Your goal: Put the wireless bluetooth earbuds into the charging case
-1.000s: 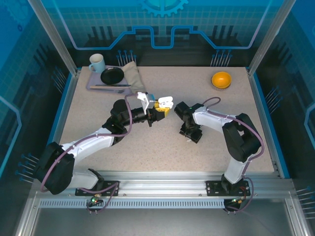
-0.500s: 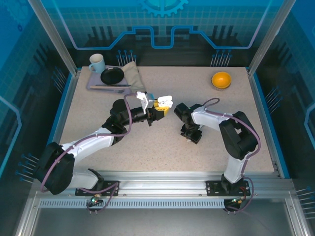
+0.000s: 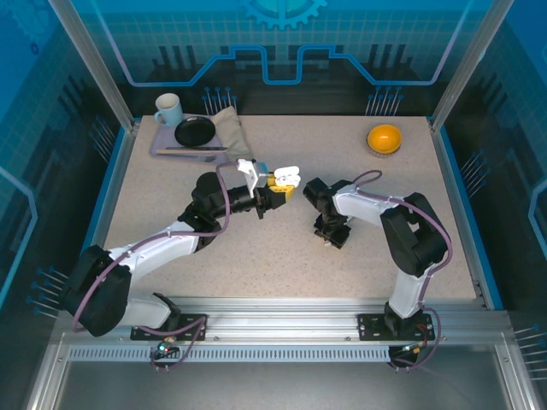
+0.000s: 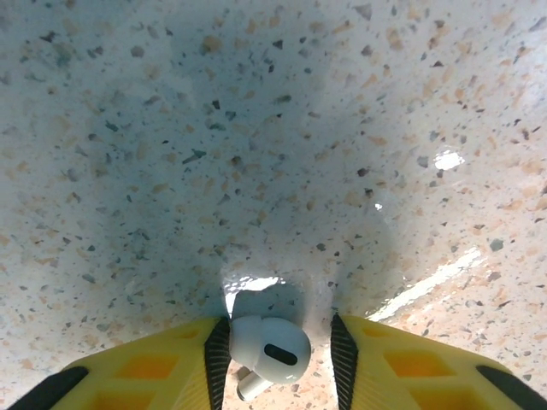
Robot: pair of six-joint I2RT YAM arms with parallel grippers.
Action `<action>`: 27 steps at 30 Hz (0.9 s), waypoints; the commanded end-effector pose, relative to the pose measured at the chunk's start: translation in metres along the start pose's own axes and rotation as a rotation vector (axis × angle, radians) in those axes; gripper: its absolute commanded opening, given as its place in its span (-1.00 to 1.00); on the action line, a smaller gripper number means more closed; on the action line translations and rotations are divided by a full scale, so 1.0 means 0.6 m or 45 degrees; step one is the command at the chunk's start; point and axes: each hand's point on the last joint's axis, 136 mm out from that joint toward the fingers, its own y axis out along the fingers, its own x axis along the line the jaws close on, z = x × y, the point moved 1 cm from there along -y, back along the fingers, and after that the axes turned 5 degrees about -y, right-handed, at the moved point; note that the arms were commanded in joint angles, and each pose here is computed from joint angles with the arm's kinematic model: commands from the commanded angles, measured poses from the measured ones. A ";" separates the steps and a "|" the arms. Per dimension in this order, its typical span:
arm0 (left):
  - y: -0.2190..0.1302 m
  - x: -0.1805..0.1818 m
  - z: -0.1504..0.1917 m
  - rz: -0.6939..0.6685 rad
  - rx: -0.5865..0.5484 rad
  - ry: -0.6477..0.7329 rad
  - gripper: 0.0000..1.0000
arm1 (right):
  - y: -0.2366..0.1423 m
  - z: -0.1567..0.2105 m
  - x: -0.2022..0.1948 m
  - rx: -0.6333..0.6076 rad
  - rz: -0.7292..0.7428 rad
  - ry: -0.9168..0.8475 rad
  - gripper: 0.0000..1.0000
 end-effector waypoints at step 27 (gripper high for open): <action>0.000 0.002 -0.012 0.009 -0.030 0.015 -1.00 | 0.002 -0.028 -0.030 -0.064 0.029 0.060 -0.27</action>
